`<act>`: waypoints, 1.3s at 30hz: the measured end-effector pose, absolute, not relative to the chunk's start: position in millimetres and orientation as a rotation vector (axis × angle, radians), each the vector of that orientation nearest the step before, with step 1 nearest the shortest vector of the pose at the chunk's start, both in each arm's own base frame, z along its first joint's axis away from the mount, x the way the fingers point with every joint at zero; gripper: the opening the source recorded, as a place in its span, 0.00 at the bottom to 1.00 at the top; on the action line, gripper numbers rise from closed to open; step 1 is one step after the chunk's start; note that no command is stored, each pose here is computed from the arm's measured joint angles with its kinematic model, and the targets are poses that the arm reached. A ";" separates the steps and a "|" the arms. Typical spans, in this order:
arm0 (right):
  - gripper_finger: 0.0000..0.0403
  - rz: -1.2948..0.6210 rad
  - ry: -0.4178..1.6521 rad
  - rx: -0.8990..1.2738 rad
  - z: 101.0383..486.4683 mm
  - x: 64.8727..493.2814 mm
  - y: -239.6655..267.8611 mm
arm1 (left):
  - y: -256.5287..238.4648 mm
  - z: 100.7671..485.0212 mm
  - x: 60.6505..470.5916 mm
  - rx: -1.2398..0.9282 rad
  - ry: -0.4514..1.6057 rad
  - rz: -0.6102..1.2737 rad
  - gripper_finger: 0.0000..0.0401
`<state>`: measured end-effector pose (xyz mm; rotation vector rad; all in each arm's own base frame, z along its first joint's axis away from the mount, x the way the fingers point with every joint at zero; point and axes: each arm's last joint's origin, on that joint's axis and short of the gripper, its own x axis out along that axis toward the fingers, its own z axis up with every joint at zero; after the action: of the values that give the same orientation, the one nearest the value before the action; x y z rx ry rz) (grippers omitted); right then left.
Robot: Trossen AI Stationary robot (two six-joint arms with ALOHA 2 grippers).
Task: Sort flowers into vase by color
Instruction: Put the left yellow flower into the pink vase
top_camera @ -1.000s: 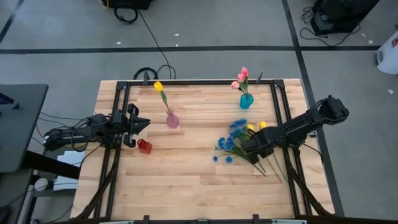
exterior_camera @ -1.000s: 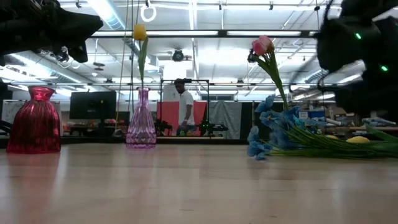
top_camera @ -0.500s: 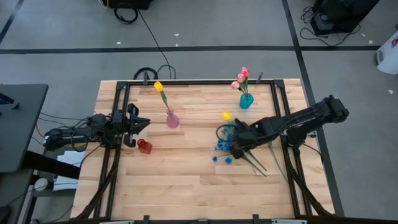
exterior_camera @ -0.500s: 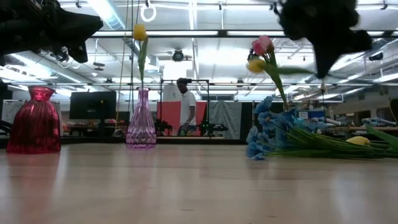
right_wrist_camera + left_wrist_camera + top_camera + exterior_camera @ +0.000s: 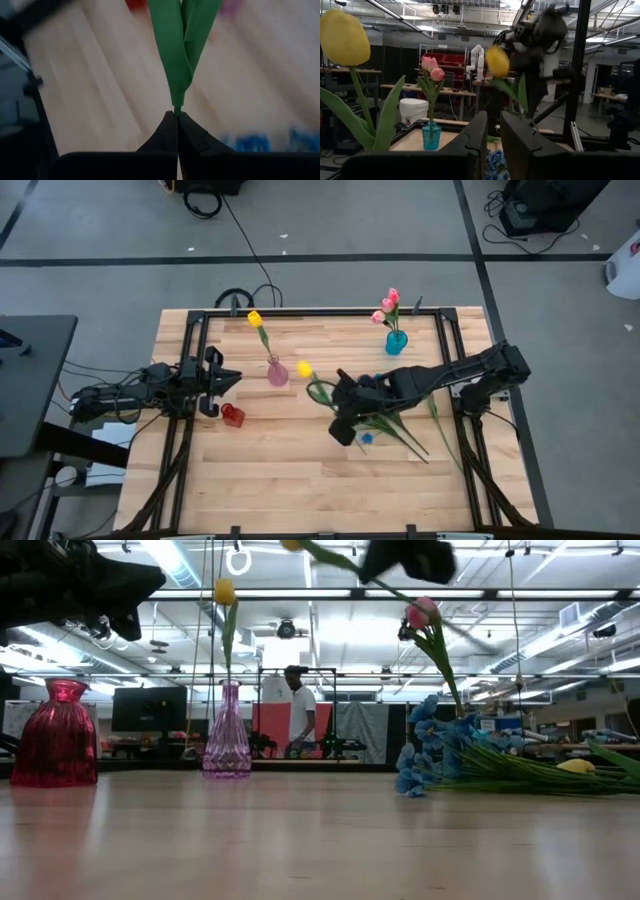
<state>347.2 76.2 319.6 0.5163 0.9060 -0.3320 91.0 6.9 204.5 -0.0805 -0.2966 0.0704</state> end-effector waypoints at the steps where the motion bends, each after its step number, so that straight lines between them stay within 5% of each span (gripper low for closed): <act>1: 0.01 -0.320 0.862 0.497 323.6 349.9 74.8 | 6.8 204.5 91.0 -0.080 -0.296 0.066 0.14; 9: 0.01 -0.225 0.564 0.326 347.5 361.9 67.6 | 4.7 201.7 91.9 -0.126 -0.262 -0.012 0.14; 22: 0.01 -0.144 0.310 0.194 321.6 380.5 46.1 | 3.2 195.8 93.0 -0.098 -0.196 -0.059 0.14; 32: 0.01 -0.264 -0.032 0.112 304.7 380.5 2.6 | 10.7 191.0 93.3 -0.033 -0.154 0.206 0.14; 39: 0.01 -0.290 -0.087 0.040 297.2 407.0 -6.9 | 14.7 190.9 92.1 -0.040 -0.155 0.350 0.14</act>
<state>407.0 -6.9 297.2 0.0400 -0.0869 -0.2896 92.1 14.7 190.9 -0.0396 -0.1553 0.3497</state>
